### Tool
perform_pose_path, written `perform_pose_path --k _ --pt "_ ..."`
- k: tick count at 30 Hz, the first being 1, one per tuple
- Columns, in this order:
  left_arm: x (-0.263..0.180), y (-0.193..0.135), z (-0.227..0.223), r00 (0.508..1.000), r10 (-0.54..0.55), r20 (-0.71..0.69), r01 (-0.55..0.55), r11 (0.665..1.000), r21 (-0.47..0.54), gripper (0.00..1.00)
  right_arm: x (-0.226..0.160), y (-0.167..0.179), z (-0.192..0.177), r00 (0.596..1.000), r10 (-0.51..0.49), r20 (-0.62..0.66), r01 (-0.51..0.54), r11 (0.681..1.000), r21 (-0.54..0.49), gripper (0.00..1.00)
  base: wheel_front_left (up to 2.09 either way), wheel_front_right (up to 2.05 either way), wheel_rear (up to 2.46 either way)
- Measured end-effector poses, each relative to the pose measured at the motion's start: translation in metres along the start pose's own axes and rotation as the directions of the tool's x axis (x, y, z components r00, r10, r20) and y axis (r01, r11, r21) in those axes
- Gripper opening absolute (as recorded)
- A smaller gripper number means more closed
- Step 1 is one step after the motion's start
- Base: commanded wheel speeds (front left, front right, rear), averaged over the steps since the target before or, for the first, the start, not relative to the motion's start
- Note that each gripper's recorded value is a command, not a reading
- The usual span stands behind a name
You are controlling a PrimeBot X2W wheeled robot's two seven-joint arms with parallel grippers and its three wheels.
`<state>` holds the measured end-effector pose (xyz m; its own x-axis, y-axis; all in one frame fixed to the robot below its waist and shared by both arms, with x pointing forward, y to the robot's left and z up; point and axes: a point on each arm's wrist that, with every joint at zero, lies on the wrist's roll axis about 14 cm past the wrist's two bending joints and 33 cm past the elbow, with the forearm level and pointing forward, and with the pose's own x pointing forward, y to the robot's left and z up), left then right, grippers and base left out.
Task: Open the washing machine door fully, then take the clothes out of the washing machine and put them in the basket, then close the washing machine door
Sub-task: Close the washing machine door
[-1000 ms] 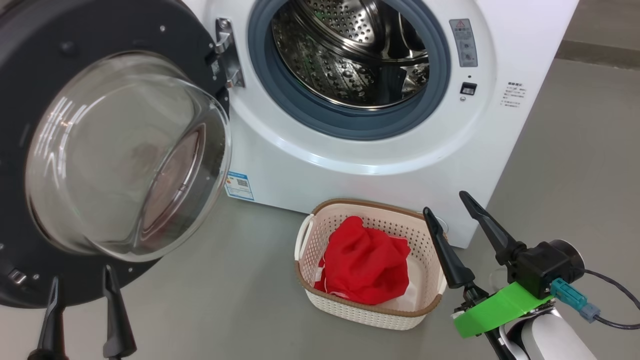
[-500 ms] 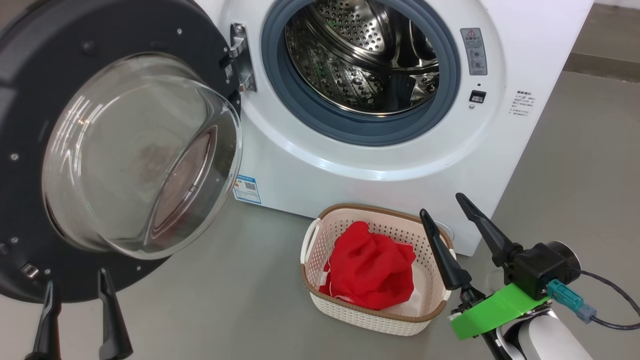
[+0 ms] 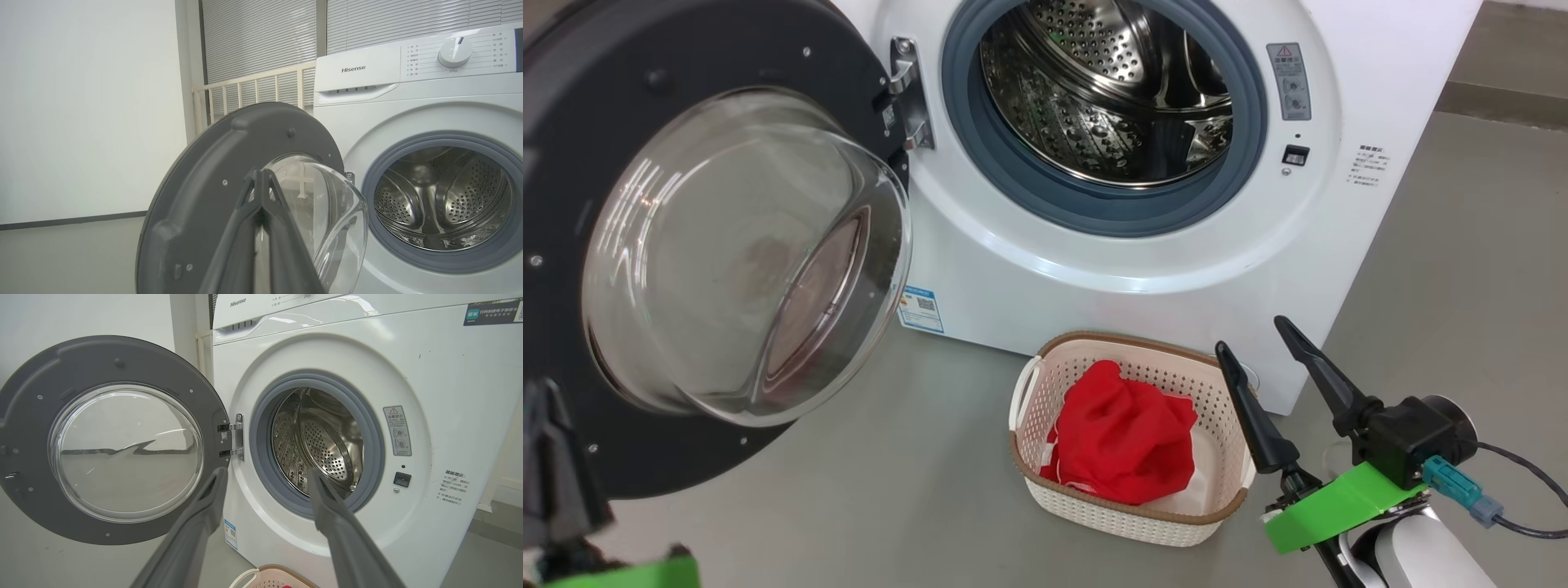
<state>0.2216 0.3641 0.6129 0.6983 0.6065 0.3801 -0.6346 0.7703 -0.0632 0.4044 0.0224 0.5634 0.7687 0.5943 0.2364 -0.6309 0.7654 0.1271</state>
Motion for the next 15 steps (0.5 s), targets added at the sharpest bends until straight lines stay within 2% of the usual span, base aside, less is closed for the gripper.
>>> perform_pose_path --k 3,8,11,15 --pt "0.019 0.006 0.023 0.996 0.014 0.087 -0.015 1.0 0.009 0.0 -0.001 -0.002 0.001 1.0 -0.004 0.001 0.004 1.0 -0.004 1.0 0.0 0.0 0.0" --pt "0.055 0.028 0.054 0.976 0.089 0.2 -0.085 0.996 -0.03 0.0 -0.002 -0.003 0.0 1.0 -0.008 -0.003 0.008 1.0 -0.005 1.0 0.0 0.0 0.0" --pt "0.074 0.041 0.059 0.966 0.15 0.209 -0.128 0.985 -0.114 0.0 -0.003 -0.004 -0.001 1.0 -0.012 -0.008 0.012 1.0 -0.006 1.0 0.0 0.0 0.0" --pt "0.097 0.051 0.049 0.967 0.208 0.145 -0.173 0.959 -0.225 0.0 -0.005 -0.007 -0.003 1.0 -0.016 -0.016 0.016 1.0 -0.015 1.0 0.0 0.0 0.0"
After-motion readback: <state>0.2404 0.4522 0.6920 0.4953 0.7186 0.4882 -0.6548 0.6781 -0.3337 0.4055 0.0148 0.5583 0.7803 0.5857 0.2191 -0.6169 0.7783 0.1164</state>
